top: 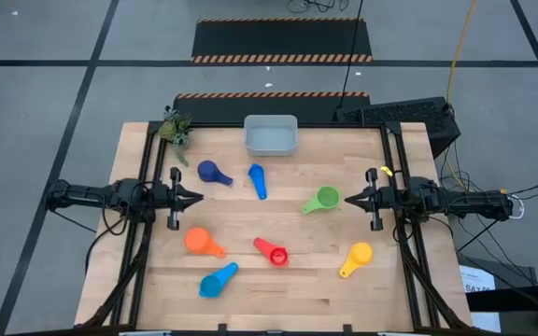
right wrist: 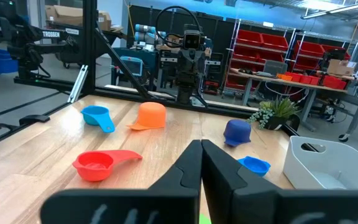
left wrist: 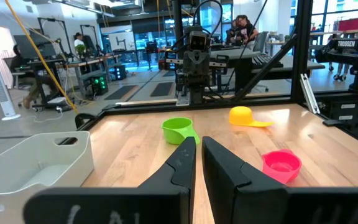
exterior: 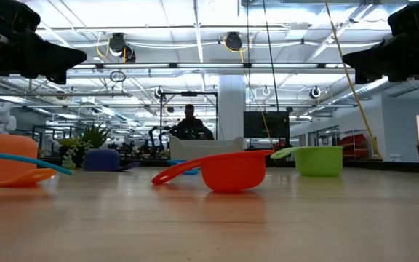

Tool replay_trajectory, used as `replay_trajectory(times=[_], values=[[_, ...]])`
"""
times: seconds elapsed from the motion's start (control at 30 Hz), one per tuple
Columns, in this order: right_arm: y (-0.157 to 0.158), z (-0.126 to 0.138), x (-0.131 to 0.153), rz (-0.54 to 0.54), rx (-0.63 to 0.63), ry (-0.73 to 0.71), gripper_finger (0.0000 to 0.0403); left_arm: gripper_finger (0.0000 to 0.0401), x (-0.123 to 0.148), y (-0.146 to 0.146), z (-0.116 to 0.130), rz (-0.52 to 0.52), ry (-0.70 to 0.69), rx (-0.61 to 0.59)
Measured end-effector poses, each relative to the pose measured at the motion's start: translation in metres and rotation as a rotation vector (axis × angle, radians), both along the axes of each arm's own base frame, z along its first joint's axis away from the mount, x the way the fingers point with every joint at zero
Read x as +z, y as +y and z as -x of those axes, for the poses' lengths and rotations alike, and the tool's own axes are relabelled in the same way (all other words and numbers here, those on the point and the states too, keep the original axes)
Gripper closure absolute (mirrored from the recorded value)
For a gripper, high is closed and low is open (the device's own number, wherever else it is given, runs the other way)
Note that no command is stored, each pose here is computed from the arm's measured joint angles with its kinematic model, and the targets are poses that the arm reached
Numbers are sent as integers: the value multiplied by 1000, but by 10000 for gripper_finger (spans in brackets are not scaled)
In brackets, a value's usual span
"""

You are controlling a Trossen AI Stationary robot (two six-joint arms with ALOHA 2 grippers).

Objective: Nest measuring cups in basket

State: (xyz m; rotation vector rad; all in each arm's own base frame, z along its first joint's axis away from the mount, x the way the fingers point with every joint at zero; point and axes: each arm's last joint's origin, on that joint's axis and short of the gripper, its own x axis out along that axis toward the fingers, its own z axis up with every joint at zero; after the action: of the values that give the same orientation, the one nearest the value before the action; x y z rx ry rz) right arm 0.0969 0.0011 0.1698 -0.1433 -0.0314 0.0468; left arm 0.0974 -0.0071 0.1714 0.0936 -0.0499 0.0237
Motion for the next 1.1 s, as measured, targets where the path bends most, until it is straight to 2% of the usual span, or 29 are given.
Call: replay_trajectory(times=[0.8,0.87,0.93,1.03,1.1], values=[[0,0,2,-1,1,-19,403,368,0,0,0,0,0,0],[0,0,2,-26,2,-17,403,368,0,0,0,0,0,0],[-1,0,2,-43,-45,-17,403,368,0,0,0,0,0,0],[-6,0,1,-65,-195,-14,403,368,0,0,0,0,0,0],[-7,0,2,-95,-232,-25,403,368,0,0,0,0,-1,0]])
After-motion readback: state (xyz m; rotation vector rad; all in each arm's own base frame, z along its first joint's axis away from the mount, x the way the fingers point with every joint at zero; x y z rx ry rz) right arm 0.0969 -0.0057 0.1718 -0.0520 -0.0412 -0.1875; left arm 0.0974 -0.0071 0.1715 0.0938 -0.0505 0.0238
